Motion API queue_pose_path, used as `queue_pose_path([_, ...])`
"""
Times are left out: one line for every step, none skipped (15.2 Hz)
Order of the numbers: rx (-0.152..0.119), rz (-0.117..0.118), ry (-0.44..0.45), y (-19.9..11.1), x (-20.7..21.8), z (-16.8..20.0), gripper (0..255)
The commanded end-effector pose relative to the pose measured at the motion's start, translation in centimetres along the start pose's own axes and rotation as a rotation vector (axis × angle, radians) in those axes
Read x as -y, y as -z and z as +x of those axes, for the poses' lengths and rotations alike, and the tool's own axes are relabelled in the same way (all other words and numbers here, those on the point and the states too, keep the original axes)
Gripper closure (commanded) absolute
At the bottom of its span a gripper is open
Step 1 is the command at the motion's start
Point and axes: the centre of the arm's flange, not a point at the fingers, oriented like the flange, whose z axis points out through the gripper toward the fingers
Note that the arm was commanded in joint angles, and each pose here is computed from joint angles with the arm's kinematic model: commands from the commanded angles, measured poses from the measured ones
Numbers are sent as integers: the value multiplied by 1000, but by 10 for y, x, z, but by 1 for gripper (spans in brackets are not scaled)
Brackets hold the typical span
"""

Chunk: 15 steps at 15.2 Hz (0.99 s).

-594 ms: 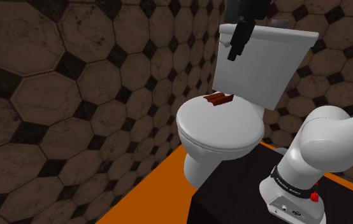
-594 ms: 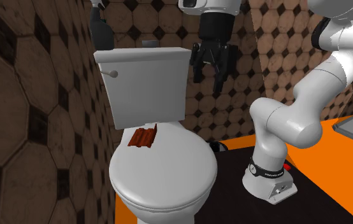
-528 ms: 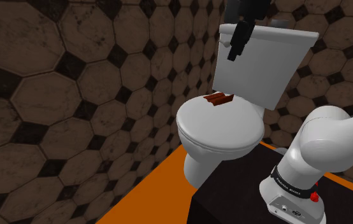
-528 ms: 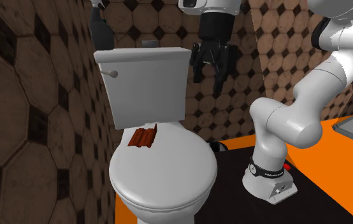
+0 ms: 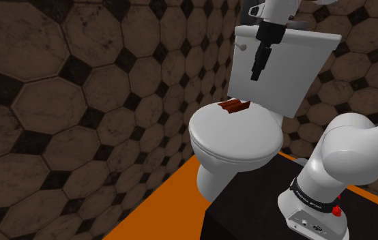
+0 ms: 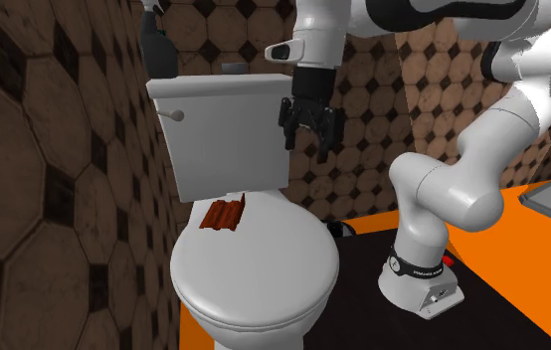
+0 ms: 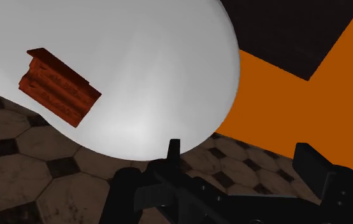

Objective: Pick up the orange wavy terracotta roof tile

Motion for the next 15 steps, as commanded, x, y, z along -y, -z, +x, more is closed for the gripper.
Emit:
queue_pose_path([9,-1,65,-17,-20,-7,0])
queue_pose_path([14,-1,95,-26,-29,-9,0])
queue_pose_path([18,-1,125,-34,-39,-11,0])
queue_pose_path([23,-1,155,-42,-49,-13,0])
queue_pose_path([27,-2,185,-51,-59,-14,0])
queue_pose_path([32,-2,215,-59,-69,-15,0])
queue_pose_path([37,-2,245,-67,-79,-16,0])
queue_pose_path([41,-2,275,-75,-89,-17,0])
queue_pose_path([46,-2,305,-84,-99,-17,0])
queue_pose_path([50,-2,335,-92,-109,-17,0])
queue_pose_path([55,-2,365,-100,-119,-17,0])
queue_pose_path([59,-3,395,-108,-129,-17,0])
queue_pose_path([64,-3,424,-117,-139,-16,0])
queue_pose_path([68,-3,454,-125,-149,-15,0])
queue_pose_path([73,-3,484,-133,-159,-14,0])
